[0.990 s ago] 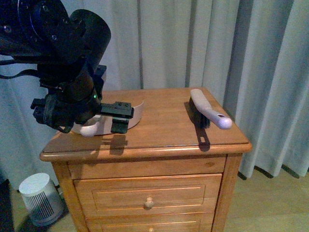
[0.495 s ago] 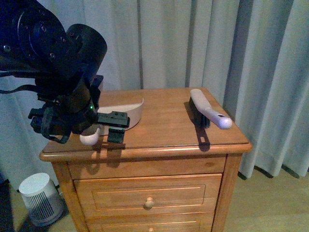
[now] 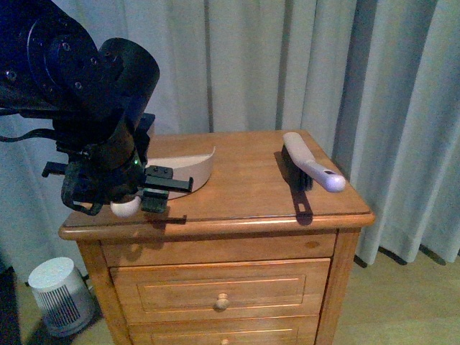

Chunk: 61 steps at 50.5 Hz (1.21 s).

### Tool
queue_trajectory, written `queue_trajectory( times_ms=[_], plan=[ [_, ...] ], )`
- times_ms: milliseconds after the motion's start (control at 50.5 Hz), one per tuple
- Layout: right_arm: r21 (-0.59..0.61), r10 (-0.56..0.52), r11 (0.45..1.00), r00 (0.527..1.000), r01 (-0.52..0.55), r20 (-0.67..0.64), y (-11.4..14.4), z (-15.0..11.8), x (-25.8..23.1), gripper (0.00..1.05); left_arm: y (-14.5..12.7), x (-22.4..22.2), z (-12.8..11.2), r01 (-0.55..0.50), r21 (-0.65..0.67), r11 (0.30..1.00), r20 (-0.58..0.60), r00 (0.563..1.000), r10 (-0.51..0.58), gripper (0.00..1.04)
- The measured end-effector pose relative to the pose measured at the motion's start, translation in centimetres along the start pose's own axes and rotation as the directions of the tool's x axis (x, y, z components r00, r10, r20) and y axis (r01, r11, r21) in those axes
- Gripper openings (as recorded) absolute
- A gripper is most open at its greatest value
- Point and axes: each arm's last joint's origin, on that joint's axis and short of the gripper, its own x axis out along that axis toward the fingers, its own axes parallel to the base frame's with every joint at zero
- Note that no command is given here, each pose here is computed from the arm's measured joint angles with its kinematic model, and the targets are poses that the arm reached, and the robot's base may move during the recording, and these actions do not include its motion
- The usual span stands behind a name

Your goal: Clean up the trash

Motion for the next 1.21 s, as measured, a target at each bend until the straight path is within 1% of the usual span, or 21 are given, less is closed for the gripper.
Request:
queue_trajectory(
  times_ms=[79,99,119,158,178,535,634,653,713,772,832,891,950,1050,1109,1208],
  plan=[
    [0.0,0.0,1.0,1.0,0.0,0.0,0.0,0.0,0.0,0.97,0.0,0.0,0.1,0.002,-0.002,1.0,0.006,1.0,-0.002,0.38],
    [0.0,0.0,1.0,1.0,0.0,0.0,0.0,0.0,0.0,0.97,0.0,0.0,0.1,0.003,-0.002,1.0,0.007,1.0,-0.003,0.33],
    [0.0,0.0,1.0,1.0,0.0,0.0,0.0,0.0,0.0,0.97,0.0,0.0,0.1,0.003,-0.002,1.0,0.007,1.0,-0.003,0.32],
    [0.0,0.0,1.0,1.0,0.0,0.0,0.0,0.0,0.0,0.97,0.0,0.0,0.1,0.003,-0.003,1.0,0.008,1.0,-0.003,0.26],
    [0.0,0.0,1.0,1.0,0.0,0.0,0.0,0.0,0.0,0.97,0.0,0.0,0.1,0.003,-0.003,1.0,0.008,1.0,-0.003,0.25],
    [0.0,0.0,1.0,1.0,0.0,0.0,0.0,0.0,0.0,0.97,0.4,-0.1,0.4,0.02,-0.021,1.0,0.027,0.999,-0.019,0.25],
    [0.0,0.0,1.0,1.0,0.0,0.0,0.0,0.0,0.0,0.97,1.1,-1.2,1.1,0.015,-0.031,0.999,0.092,0.996,-0.012,0.25],
    [0.0,0.0,1.0,1.0,0.0,0.0,0.0,0.0,0.0,0.97,1.5,-1.8,1.5,0.006,-0.024,1.0,0.128,0.992,-0.003,0.25],
    [0.0,0.0,1.0,1.0,0.0,0.0,0.0,0.0,0.0,0.97,2.0,-3.0,2.1,0.001,-0.022,1.0,0.182,0.983,0.003,0.25],
    [0.0,0.0,1.0,1.0,0.0,0.0,0.0,0.0,0.0,0.97,2.8,-4.5,2.8,-0.002,-0.021,1.0,0.242,0.97,0.007,0.25],
    [0.0,0.0,1.0,1.0,0.0,0.0,0.0,0.0,0.0,0.97,3.6,-6.2,3.4,-0.022,-0.011,1.0,0.316,0.948,0.025,0.25],
    [0.0,0.0,1.0,1.0,0.0,0.0,0.0,0.0,0.0,0.97,4.9,-9.1,3.8,-0.021,-0.001,1.0,0.409,0.913,0.019,0.25],
    [0.0,0.0,1.0,1.0,0.0,0.0,0.0,0.0,0.0,0.97,5.7,-10.6,3.5,-0.038,0.008,0.999,0.463,0.886,0.03,0.25],
    [0.0,0.0,1.0,1.0,0.0,0.0,0.0,0.0,0.0,0.97,6.9,-13.2,2.4,-0.022,0.032,0.999,0.529,0.849,0.002,0.25],
    [0.0,0.0,1.0,1.0,0.0,0.0,0.0,0.0,0.0,0.97,7.5,-14.7,1.2,-0.054,0.06,0.997,0.57,0.822,0.01,0.25],
    [0.0,0.0,1.0,1.0,0.0,0.0,0.0,0.0,0.0,0.97,8.4,-17.1,-0.9,-0.069,0.11,0.992,0.613,0.79,-0.013,0.25]
  ],
)
